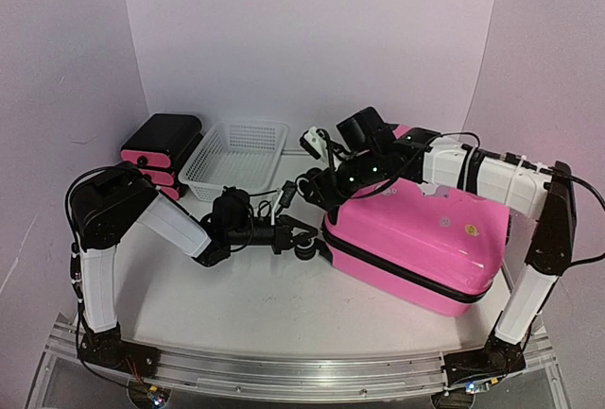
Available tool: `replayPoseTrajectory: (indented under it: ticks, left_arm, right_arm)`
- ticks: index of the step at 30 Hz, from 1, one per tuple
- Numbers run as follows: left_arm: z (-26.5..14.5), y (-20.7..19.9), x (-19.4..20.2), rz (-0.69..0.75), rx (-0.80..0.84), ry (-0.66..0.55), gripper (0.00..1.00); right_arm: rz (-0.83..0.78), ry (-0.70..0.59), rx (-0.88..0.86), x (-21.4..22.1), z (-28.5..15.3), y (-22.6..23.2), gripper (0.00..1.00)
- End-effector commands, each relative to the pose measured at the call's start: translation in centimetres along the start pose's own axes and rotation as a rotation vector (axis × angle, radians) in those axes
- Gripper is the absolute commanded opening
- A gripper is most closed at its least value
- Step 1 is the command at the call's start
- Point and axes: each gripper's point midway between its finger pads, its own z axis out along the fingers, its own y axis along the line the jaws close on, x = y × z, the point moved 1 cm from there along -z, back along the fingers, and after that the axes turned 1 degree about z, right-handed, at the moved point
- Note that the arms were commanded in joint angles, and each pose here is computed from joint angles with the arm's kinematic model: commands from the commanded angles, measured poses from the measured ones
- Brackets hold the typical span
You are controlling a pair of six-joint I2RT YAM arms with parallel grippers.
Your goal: Open, take out, and arrange the luggage
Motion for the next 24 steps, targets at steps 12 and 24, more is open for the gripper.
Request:
replayPoseTrajectory:
  ticks: [12,24]
  left_arm:
    - [-0.8,1.6,-1.1,-0.048,-0.086,-0.036,0.0]
    - [-1.6,1.6,0.0,0.079,-0.058,-0.002,0.01]
  right_arm:
    - [0.123,0.037,-0.047,0.8,3.7,1.6,0.36]
    - [0.08,0.004,-0.524,1.7,-1.3,4.7,0.0]
